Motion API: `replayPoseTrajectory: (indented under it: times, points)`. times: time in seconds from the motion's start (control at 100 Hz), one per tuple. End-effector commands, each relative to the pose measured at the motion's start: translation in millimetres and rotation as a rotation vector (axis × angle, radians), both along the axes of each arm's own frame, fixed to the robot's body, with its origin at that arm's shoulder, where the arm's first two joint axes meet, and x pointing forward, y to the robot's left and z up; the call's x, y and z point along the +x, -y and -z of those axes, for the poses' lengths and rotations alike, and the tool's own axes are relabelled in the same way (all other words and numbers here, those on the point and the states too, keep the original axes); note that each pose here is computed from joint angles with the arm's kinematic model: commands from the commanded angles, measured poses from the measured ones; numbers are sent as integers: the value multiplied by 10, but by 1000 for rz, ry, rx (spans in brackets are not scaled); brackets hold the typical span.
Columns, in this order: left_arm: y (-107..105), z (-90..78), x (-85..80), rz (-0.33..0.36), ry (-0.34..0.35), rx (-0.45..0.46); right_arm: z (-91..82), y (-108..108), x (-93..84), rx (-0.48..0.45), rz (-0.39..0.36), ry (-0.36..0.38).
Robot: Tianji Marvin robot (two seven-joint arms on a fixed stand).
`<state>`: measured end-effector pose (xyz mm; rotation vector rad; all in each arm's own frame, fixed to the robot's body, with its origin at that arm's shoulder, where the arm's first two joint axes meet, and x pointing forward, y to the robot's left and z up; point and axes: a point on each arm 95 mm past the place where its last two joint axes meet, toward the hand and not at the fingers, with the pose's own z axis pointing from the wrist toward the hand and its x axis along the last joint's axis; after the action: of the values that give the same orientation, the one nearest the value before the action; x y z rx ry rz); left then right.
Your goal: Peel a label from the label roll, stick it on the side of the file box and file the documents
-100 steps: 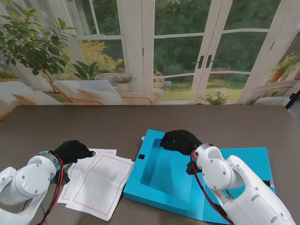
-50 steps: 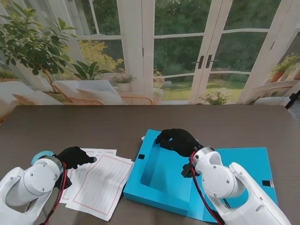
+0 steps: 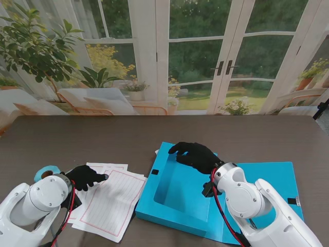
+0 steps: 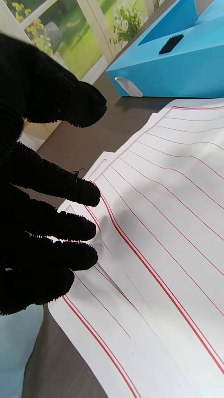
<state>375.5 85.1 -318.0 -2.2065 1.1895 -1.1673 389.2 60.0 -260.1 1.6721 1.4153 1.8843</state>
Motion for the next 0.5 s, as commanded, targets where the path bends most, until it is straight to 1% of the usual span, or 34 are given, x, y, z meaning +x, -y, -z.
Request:
replayPoseTrajectory:
  times: [0.0,0.16,0.22,0.32,0.49]
  points:
    - [-10,64,-26,3,-49,-2,92,-2,-29,-10,-11,-35]
    - [-29,99,-25,-16,-91,-19,143,10,-30,-10,-11,-50]
    - [-37,104,-23,-17,-100,-11,156,17,-32,-12,-13,-56]
    - [-49,101,-26,-19,-93,25,182,26,-33,-13,-12,-64]
    - [-56,89,-22,-37,-73,49,222,35,-36,-14,-14,-79]
